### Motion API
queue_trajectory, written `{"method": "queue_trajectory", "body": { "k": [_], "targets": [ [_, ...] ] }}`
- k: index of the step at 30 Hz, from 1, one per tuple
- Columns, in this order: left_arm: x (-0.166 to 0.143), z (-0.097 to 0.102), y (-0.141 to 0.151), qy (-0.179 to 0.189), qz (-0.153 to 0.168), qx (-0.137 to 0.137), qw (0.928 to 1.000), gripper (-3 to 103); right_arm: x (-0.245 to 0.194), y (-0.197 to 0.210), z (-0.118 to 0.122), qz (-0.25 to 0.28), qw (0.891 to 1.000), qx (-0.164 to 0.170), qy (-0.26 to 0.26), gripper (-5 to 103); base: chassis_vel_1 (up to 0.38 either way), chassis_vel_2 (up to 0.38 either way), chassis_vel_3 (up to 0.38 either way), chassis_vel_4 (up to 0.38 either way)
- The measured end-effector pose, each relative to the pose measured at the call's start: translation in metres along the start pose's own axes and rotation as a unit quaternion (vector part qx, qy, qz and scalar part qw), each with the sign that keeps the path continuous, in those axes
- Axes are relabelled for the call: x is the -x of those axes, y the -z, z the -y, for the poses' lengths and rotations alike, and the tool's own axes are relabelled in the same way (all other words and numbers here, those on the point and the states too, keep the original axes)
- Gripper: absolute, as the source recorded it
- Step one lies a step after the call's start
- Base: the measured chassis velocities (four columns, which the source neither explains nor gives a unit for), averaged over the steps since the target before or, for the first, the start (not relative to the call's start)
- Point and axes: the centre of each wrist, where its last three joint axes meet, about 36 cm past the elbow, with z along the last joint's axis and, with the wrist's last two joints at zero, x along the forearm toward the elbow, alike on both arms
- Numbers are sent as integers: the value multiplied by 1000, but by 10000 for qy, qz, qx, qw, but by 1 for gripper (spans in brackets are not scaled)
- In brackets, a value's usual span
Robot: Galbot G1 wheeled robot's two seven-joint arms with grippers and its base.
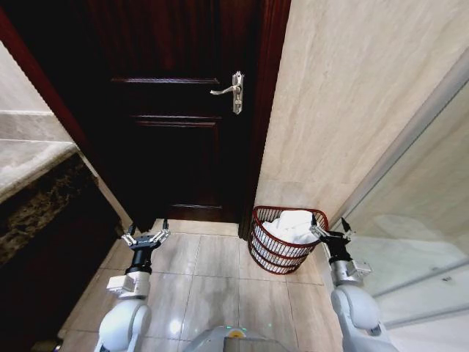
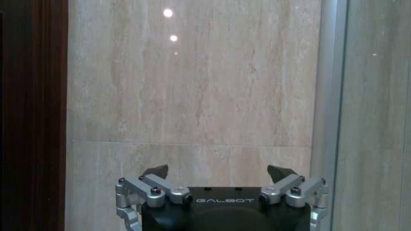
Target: Discard the used towel into the hamper.
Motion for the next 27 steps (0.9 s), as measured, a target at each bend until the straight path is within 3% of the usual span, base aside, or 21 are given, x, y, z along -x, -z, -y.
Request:
{"method": "queue_trajectory", "body": {
  "k": [17,27],
  "targets": [
    [7,-4,1,-140,23,42,9999,100,-3,0,4,-60,10000,-26,-30,100,0,0,0,0],
    [11,0,2,-433,-31,68,9990,100,-25,-1,6,-207,9991,145,338,100,0,0,0,0]
  ]
}}
